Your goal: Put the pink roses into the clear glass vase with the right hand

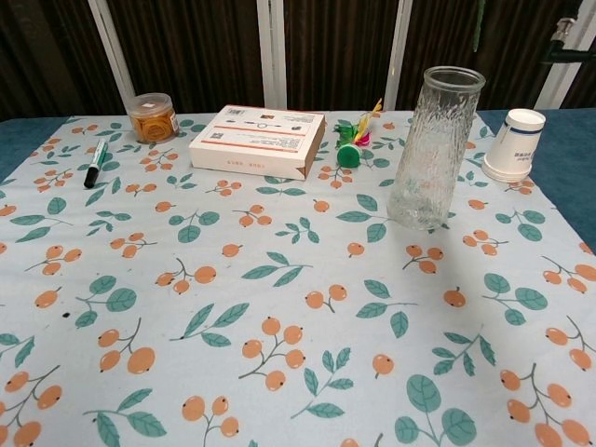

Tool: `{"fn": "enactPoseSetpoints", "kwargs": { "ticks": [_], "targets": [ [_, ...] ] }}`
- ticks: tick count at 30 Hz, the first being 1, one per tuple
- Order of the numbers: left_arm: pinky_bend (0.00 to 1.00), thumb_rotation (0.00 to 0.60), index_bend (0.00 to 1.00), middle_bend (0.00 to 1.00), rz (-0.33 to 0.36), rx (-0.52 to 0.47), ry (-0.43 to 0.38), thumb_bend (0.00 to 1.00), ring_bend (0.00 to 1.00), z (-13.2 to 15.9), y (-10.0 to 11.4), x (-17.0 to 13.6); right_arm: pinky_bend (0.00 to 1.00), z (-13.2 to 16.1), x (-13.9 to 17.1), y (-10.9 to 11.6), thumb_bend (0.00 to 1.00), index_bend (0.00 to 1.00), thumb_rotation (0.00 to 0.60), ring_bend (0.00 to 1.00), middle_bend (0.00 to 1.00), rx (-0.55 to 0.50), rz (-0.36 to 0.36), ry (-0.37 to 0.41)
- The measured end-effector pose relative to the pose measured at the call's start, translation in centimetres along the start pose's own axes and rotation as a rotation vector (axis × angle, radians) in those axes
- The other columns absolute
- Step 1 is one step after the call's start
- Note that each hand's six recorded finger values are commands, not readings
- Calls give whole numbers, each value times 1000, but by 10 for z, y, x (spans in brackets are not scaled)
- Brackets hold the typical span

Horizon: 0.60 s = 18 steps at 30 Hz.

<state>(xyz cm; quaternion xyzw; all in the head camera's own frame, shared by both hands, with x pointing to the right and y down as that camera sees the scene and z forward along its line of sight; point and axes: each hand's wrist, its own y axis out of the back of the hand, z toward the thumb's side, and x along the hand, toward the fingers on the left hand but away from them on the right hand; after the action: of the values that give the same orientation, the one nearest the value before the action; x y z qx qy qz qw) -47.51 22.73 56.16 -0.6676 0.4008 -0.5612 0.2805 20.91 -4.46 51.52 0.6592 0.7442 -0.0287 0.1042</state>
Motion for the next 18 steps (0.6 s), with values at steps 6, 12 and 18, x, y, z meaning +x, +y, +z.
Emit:
{"fn": "enactPoseSetpoints", "kwargs": {
  "ticks": [6,12,18],
  "targets": [
    [0,600,0,0,2,-8,10,0,0,-2,1,0,371,-13,-9,-8,275,439,600,519,555,14,-8,-23],
    [0,600,0,0,1,-12,15,0,0,-3,2,0,371,-32,-11,-8,276,435,600,518,555,28,-20,-56],
    [0,600,0,0,-1,-11,13,0,0,-3,1,0,371,-53,-3,-3,276,428,600,514,555,38,-27,-98]
  ]
}}
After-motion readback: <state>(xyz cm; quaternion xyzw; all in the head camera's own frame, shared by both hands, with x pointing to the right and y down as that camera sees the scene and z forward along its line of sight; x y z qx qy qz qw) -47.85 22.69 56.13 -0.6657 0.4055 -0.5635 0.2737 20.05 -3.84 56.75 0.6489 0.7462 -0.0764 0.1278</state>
